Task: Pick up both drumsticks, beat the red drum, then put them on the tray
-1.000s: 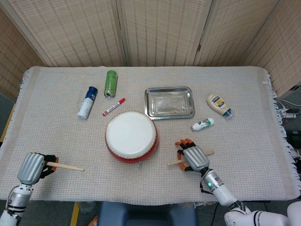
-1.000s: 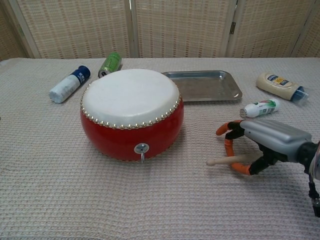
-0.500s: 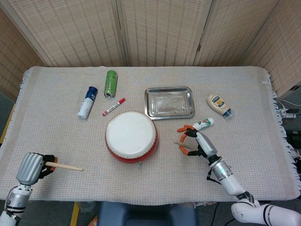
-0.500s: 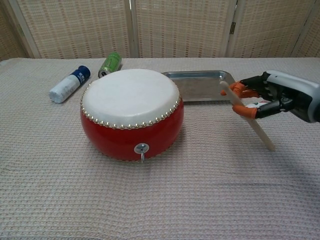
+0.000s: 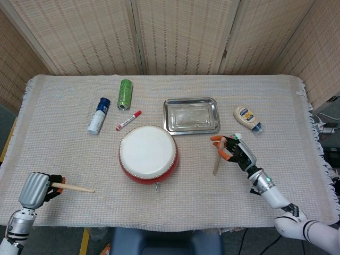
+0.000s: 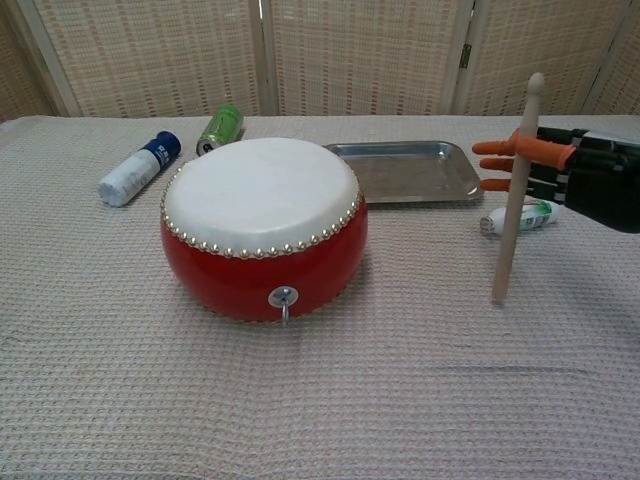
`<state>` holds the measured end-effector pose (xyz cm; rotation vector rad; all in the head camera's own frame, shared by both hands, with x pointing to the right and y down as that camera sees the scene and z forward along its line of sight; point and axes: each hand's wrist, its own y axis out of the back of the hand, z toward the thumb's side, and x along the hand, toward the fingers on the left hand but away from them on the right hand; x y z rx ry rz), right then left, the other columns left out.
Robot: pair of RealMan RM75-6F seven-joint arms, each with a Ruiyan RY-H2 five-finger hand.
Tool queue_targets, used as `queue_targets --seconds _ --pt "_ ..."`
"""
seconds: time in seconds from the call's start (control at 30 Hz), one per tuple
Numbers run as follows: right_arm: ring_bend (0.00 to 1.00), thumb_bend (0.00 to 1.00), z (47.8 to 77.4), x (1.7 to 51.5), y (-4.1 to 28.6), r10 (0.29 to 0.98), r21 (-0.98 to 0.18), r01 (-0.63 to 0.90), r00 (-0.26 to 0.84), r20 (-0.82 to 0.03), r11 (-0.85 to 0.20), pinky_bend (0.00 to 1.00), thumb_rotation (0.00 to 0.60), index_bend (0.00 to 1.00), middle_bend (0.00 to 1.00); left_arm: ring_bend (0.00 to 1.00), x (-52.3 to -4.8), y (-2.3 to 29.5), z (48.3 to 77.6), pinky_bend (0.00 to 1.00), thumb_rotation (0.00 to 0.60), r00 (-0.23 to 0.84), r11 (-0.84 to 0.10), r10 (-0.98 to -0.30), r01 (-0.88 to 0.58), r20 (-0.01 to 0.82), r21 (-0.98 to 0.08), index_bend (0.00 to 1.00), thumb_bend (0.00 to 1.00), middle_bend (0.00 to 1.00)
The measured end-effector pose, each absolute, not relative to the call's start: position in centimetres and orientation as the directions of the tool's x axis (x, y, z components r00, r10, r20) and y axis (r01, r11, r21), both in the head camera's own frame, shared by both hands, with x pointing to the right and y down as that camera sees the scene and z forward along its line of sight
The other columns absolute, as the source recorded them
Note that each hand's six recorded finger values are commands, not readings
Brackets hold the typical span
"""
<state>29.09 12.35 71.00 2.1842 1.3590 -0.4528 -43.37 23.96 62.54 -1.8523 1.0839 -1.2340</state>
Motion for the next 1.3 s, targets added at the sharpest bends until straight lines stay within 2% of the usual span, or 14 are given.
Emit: queue_targets --seconds 0.17,0.23,0.4,0.5,0.7,0.93,1.1,1.3 --pt "0.19 0.40 72.6 30.1 12.6 0.703 0.300 0.890 0.454 -0.548 -0.342 0.23 0.599 0.47 0.29 1.00 -43.2 23.9 62.5 1.00 0.600 0.219 -0.445 -0.892 -0.275 0.395 -0.852 0.95 0.56 1.00" --pt "0.20 0.38 72.9 30.2 12.7 0.698 0.325 0.884 0.465 -0.545 -0.335 0.23 0.564 0.41 0.29 1.00 -43.3 23.9 62.4 1.00 0.600 0.219 -0.445 -0.892 -0.275 0.395 -0.852 0.95 0.56 1.00" --pt "0.21 0.33 73.1 30.1 13.0 0.689 0.382 0.859 0.505 -0.520 -0.341 0.25 0.479 0.36 0.29 1.00 -43.2 23.8 62.4 1.00 0.600 0.218 -0.445 -0.892 -0.277 0.395 -0.852 0.95 0.56 1.00" --pt "0.24 0.32 73.1 30.1 13.2 0.686 0.391 0.850 0.519 -0.510 -0.352 0.29 0.472 0.36 0.30 1.00 -43.1 23.8 62.4 1.00 0.600 0.221 -0.445 -0.892 -0.277 0.395 -0.851 0.95 0.56 1.00" --pt "0.31 0.30 72.5 30.4 13.8 0.679 0.405 0.821 0.565 -0.469 -0.403 0.34 0.472 0.40 0.35 1.00 -43.2 23.9 62.3 1.00 0.600 0.222 -0.447 -0.891 -0.272 0.396 -0.852 0.95 0.56 1.00" --pt "0.34 0.18 72.6 30.9 15.0 0.665 0.385 0.814 0.579 -0.472 -0.435 0.38 0.462 0.50 0.41 1.00 -43.1 23.9 62.1 1.00 0.600 0.224 -0.448 -0.890 -0.266 0.397 -0.854 0.95 0.56 1.00" --pt "0.36 0.17 73.1 30.9 15.6 0.654 0.370 0.817 0.577 -0.490 -0.443 0.39 0.457 0.58 0.44 1.00 -43.0 23.9 62.1 1.00 0.600 0.225 -0.447 -0.890 -0.263 0.396 -0.855 0.95 0.56 1.00" --pt "0.37 0.17 73.8 30.7 16.2 0.636 0.357 0.813 0.582 -0.507 -0.459 0.40 0.455 0.63 0.46 1.00 -43.1 24.0 62.0 1.00 0.600 0.224 -0.449 -0.889 -0.262 0.399 -0.855 0.95 0.56 1.00"
